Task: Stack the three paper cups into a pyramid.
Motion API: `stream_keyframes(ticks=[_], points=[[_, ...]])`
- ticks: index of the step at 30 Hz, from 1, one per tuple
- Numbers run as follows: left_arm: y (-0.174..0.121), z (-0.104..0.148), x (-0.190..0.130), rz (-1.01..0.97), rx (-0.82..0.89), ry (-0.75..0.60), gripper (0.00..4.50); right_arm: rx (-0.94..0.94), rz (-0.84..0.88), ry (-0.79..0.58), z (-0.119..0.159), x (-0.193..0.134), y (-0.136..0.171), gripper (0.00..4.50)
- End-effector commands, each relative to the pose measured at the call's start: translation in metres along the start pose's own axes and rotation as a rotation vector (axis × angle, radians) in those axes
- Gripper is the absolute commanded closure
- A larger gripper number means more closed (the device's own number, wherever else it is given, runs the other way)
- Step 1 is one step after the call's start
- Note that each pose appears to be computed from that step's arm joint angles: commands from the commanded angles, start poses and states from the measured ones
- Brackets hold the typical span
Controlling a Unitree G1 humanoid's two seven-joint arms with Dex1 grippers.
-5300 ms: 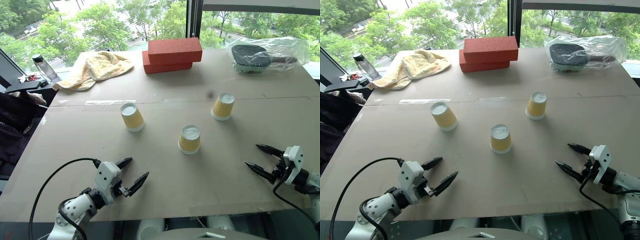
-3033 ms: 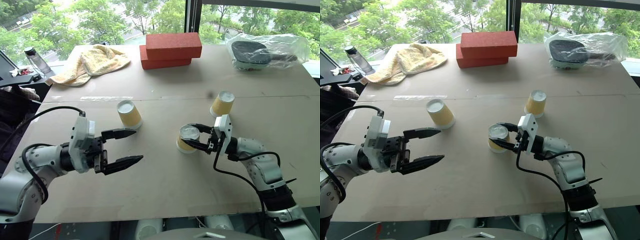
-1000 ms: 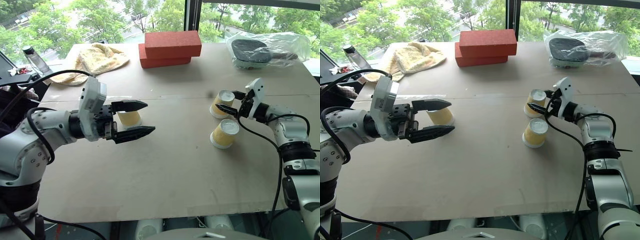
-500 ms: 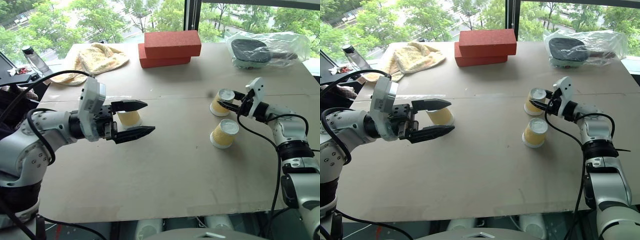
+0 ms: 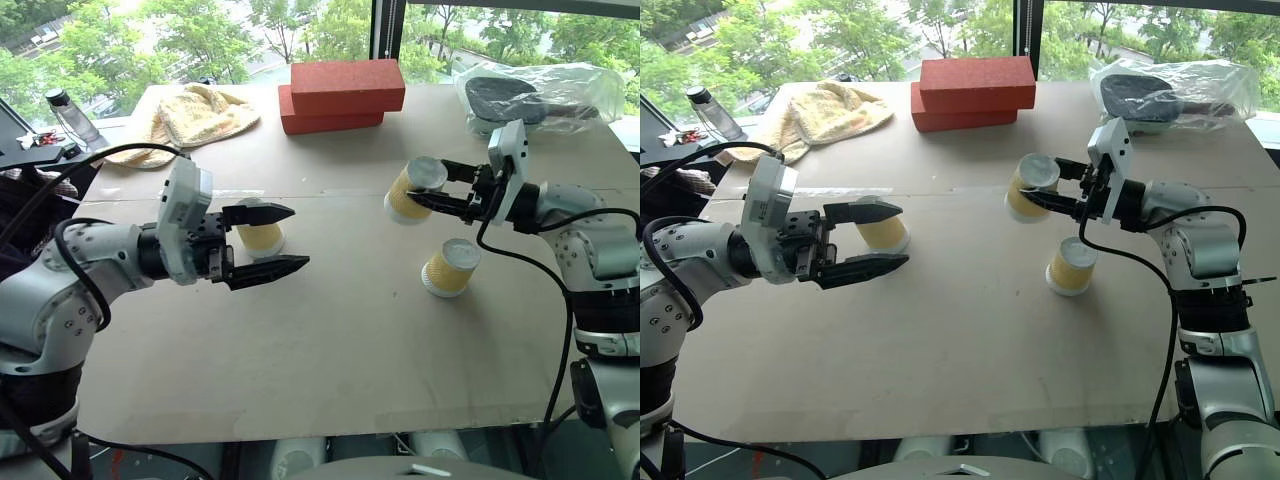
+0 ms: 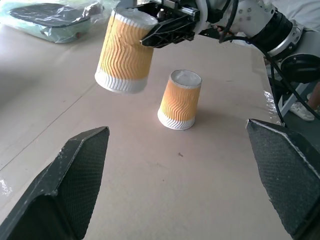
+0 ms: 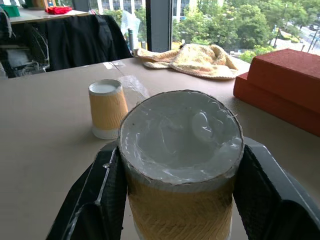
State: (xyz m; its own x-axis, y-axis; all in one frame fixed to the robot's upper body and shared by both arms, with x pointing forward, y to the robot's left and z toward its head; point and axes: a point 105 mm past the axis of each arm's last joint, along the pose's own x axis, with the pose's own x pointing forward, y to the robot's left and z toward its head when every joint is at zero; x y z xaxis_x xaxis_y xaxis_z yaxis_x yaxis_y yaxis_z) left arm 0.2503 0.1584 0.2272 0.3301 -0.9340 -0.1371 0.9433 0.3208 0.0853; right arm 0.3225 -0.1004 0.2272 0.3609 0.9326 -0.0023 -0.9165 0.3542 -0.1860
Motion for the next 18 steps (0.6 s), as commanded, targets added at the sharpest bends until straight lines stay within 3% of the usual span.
stream_keyframes(ticks=[1, 6, 10, 14, 18], points=[[-0.003, 0.006, 0.0, -0.012, 0.032, -0.011, 0.0, -0.023, -0.024, -0.026, 0.015, -0.007, 0.005, 2.34], [-0.003, 0.006, 0.001, -0.021, 0.032, -0.01, 0.0, -0.008, -0.263, -0.025, 0.003, -0.043, -0.032, 2.34], [-0.003, 0.006, 0.002, -0.03, 0.033, -0.011, 0.0, -0.007, -0.418, 0.033, -0.017, -0.091, -0.053, 2.34], [-0.004, 0.005, 0.004, -0.047, 0.034, -0.01, 0.0, -0.026, -0.438, 0.112, -0.047, -0.139, -0.045, 2.34], [-0.01, 0.0, 0.004, -0.089, 0.034, 0.022, 0.0, 0.059, -0.348, 0.216, -0.081, -0.166, -0.014, 2.34]])
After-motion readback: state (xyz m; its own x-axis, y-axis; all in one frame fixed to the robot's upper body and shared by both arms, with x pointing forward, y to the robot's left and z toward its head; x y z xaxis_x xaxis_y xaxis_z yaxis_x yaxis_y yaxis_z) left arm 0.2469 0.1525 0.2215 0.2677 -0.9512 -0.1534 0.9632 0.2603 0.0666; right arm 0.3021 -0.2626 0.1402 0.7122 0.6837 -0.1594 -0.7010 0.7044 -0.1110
